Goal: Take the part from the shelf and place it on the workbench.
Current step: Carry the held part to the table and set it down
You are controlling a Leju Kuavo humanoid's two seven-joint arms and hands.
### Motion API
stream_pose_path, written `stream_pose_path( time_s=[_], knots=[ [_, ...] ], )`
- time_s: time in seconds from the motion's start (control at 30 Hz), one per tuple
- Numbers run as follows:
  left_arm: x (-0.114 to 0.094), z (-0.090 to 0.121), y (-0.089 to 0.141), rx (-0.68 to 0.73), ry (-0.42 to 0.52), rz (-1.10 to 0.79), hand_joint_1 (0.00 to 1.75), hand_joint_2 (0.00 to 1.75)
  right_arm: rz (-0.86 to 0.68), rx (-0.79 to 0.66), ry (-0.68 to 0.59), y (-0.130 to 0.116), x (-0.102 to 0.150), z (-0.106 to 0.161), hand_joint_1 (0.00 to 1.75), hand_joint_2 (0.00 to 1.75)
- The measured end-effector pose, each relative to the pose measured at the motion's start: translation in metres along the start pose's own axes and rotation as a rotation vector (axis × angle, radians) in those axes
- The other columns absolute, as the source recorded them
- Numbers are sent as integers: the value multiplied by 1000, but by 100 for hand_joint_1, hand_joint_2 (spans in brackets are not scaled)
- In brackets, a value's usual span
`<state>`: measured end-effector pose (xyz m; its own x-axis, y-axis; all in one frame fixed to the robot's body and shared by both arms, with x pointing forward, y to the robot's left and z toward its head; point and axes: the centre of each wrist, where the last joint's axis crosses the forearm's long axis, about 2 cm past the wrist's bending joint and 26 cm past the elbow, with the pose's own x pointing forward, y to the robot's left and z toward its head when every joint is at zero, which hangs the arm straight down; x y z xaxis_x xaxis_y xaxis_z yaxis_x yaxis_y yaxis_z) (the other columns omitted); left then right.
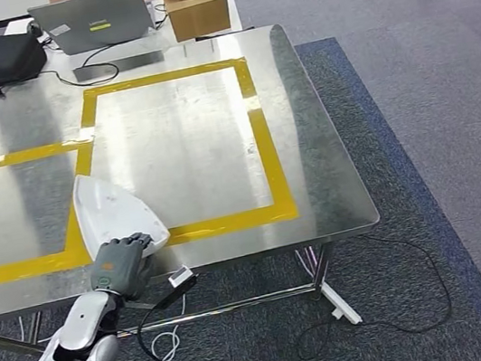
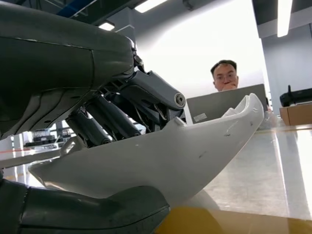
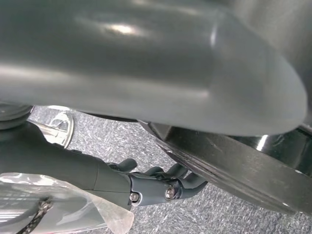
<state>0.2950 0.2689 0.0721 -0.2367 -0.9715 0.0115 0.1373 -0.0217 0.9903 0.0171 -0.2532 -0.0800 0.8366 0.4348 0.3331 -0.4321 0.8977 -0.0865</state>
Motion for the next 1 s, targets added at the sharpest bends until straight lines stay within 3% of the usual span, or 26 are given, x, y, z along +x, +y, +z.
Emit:
stream_pose_path(
  time_s=[0.3, 0.73, 1.0],
  knots=[
    [-11, 0, -4, -10, 52, -14, 175, 175, 3, 0, 0, 0, 0, -1, 0, 0],
    [-75, 21, -11, -18, 268, -54, 175, 175, 35, -3, 6, 0, 1, 0, 0, 0],
    [-97, 34, -16, -19, 347, -60, 175, 175, 38, -2, 5, 0, 1, -1, 0, 0]
  ],
)
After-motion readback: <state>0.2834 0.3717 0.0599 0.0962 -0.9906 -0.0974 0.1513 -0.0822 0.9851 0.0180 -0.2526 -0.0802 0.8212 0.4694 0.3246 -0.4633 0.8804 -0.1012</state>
